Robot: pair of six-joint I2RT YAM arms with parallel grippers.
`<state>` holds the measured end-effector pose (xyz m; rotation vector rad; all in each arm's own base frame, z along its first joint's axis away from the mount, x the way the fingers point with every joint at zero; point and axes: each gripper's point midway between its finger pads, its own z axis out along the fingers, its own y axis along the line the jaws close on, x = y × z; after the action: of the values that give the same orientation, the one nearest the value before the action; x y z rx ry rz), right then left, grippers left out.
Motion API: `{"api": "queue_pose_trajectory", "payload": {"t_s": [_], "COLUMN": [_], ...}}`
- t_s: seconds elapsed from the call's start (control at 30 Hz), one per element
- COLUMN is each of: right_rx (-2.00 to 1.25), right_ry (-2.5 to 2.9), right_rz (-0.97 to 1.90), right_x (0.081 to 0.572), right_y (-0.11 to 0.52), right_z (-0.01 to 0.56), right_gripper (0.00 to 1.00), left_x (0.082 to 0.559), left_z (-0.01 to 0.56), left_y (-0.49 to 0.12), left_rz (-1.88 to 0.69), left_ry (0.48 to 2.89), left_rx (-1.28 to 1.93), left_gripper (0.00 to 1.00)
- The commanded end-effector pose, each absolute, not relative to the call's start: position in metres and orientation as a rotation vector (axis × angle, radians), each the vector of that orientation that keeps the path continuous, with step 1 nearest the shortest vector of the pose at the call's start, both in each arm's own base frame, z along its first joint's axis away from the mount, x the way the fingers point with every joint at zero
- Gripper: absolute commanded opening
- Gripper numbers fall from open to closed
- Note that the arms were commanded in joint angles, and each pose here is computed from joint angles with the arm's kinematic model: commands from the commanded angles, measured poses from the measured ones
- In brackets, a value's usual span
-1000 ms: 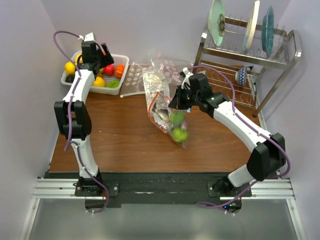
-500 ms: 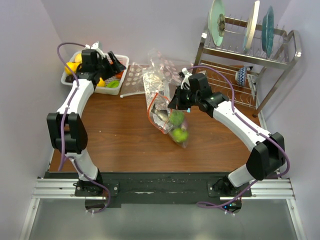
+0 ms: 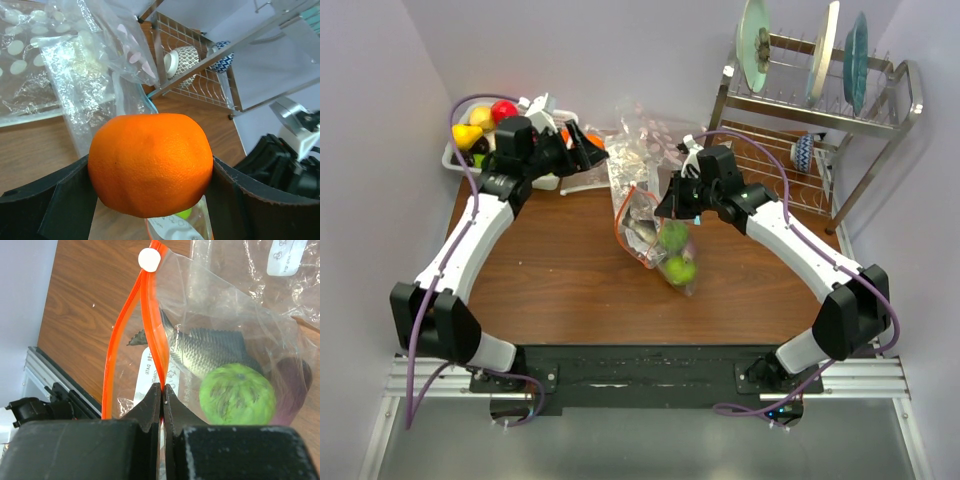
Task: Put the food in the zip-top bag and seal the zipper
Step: Place the fake fruit in the zipper food storage bag.
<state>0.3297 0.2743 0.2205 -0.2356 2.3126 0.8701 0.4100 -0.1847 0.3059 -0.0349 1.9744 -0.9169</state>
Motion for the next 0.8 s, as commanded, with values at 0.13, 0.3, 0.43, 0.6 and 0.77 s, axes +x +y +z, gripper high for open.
{"api": "queue_pose_trajectory", "payload": {"t_s": [0.13,0.3,0.43,0.6,0.77], "right_rx": [-0.259,-0.269,-0.277,-0.272,-0.262], "right_ry": [2.233,2.236,2.244,2.231,2.227], "right_rz": [0.873,0.836,0.824,0.808,0.788], "right_x": [0.329,0.330,0.329,0.332,0.334], "right_y": [0.270,0.265,0.264,0.262,0.259], "right_z": [0.259,0.264,0.266,0.273,0.275], "right_gripper": [0.00,0.00,0.00,0.00,0.00], "left_x": [0.363,0.341,0.324,0.313,0.298], "left_z": [0.335,0.331,0.320,0.296,0.281], "left_y": [-0.196,-0.219,-0.250,-0.275,-0.293], "left_rz": [-1.025,-1.061,-1.093,-1.109,-1.102], "left_ry": [1.918,1.940,1.975,2.047,2.104], "left_rx": [0.022,0.082,0.156,0.207,0.264], "left_gripper": [0.55,0.55,0.55,0.55,0.55]}}
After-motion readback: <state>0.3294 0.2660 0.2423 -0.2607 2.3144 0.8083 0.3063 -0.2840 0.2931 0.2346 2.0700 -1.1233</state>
